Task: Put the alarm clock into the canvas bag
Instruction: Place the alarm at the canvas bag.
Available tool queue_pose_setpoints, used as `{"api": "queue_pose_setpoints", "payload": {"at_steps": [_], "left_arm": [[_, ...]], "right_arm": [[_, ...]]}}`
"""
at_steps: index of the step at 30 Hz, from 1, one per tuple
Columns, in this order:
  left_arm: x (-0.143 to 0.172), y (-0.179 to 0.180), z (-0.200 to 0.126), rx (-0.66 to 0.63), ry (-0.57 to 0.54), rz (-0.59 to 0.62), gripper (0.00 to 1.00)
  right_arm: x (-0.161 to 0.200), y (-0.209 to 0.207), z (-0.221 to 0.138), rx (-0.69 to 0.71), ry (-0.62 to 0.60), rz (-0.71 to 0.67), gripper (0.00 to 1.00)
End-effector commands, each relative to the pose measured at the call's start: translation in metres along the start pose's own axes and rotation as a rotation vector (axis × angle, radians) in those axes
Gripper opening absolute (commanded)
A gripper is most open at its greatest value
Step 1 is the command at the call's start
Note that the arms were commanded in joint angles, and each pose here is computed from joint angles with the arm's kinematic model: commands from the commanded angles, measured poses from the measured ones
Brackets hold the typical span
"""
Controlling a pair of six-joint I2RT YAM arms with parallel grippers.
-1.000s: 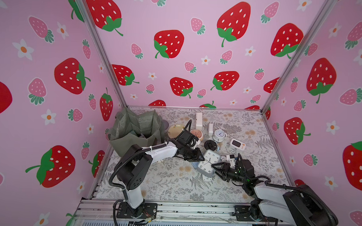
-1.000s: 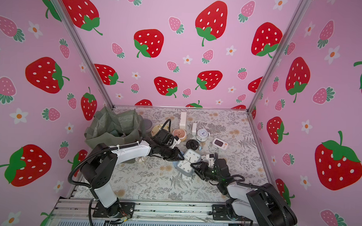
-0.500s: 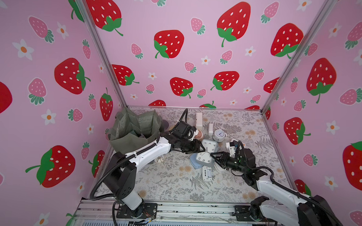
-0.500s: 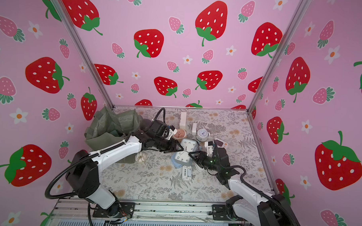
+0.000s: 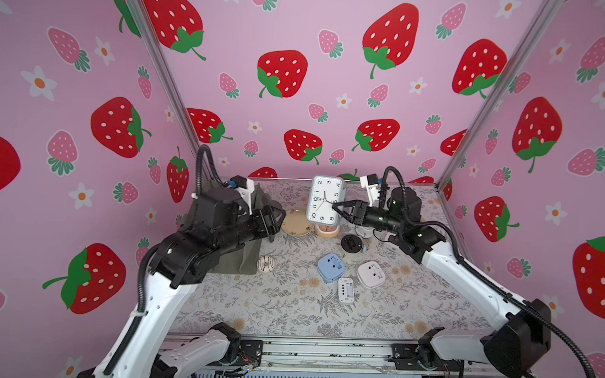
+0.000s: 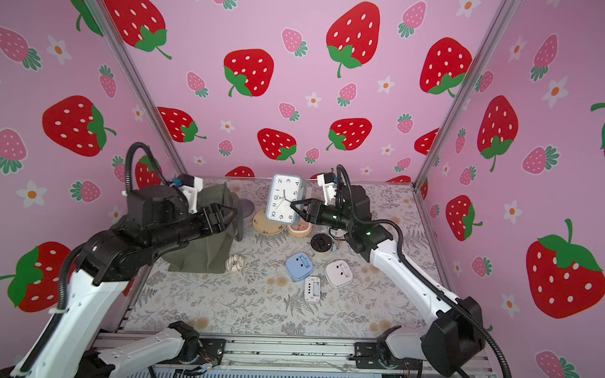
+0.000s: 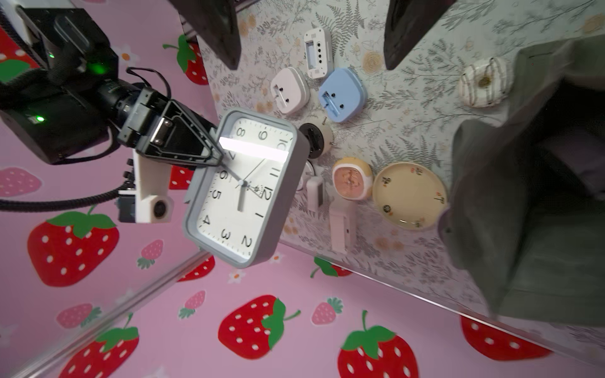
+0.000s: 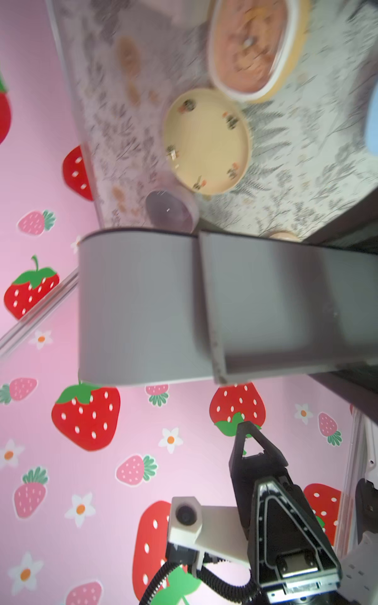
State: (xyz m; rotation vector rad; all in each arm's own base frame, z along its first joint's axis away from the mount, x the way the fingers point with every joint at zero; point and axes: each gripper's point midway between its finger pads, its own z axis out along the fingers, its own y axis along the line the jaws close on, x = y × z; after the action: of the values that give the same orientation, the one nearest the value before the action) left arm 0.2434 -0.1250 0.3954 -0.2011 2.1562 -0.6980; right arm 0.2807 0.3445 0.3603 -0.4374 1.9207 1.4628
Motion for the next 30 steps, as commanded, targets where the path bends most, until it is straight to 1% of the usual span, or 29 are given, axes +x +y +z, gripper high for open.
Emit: {"api": "queue_pose_setpoints", "payload": {"at_steps": [1,2,4,6,10,13,16,18,21,22,23,24,27,30], "left_arm": [[0.013,0.08,-0.032,-0.41,0.006,-0.054,0.72],[0.013,0.094,-0.044,-0.48,-0.005,-0.07,0.74],[0.016,0.111,-0.06,-0.56,-0.022,-0.098,0.77],[0.015,0.123,-0.072,-0.607,-0.058,-0.136,0.81],[0.013,0.141,-0.087,-0.662,-0.115,-0.278,0.82],[0.015,0.15,-0.078,-0.653,-0.085,-0.365,0.82],[0.015,0.157,-0.062,-0.614,-0.05,-0.449,0.81],[0.014,0.166,-0.053,-0.599,-0.046,-0.501,0.79],[0.006,0.177,-0.038,-0.533,-0.088,-0.583,0.75],[0.002,0.174,-0.029,-0.466,-0.086,-0.615,0.74],[-0.005,0.175,-0.021,-0.427,-0.098,-0.637,0.72],[-0.008,0.177,-0.017,-0.421,-0.1,-0.654,0.71],[-0.013,0.188,-0.014,-0.461,-0.1,-0.687,0.72],[-0.016,0.197,-0.013,-0.487,-0.134,-0.709,0.74]], "right_arm": [[-0.007,0.035,0.028,-0.054,0.024,-0.171,0.18],[-0.01,0.046,0.039,-0.068,0.026,-0.202,0.17],[-0.017,0.063,0.057,-0.096,0.02,-0.259,0.17],[-0.02,0.075,0.078,-0.122,0.025,-0.295,0.17],[-0.025,0.095,0.114,-0.139,0.049,-0.364,0.16],[-0.028,0.104,0.133,-0.138,0.054,-0.391,0.16],[-0.023,0.109,0.151,-0.124,0.057,-0.442,0.16],[-0.019,0.111,0.161,-0.123,0.052,-0.47,0.16],[-0.015,0.111,0.174,-0.124,0.034,-0.495,0.16],[-0.013,0.11,0.179,-0.121,0.027,-0.506,0.16],[-0.011,0.11,0.184,-0.119,0.021,-0.519,0.16],[-0.01,0.111,0.188,-0.12,0.017,-0.532,0.16],[-0.003,0.108,0.202,-0.108,0.011,-0.575,0.15],[0.008,0.101,0.215,-0.092,0.024,-0.6,0.15]]}}
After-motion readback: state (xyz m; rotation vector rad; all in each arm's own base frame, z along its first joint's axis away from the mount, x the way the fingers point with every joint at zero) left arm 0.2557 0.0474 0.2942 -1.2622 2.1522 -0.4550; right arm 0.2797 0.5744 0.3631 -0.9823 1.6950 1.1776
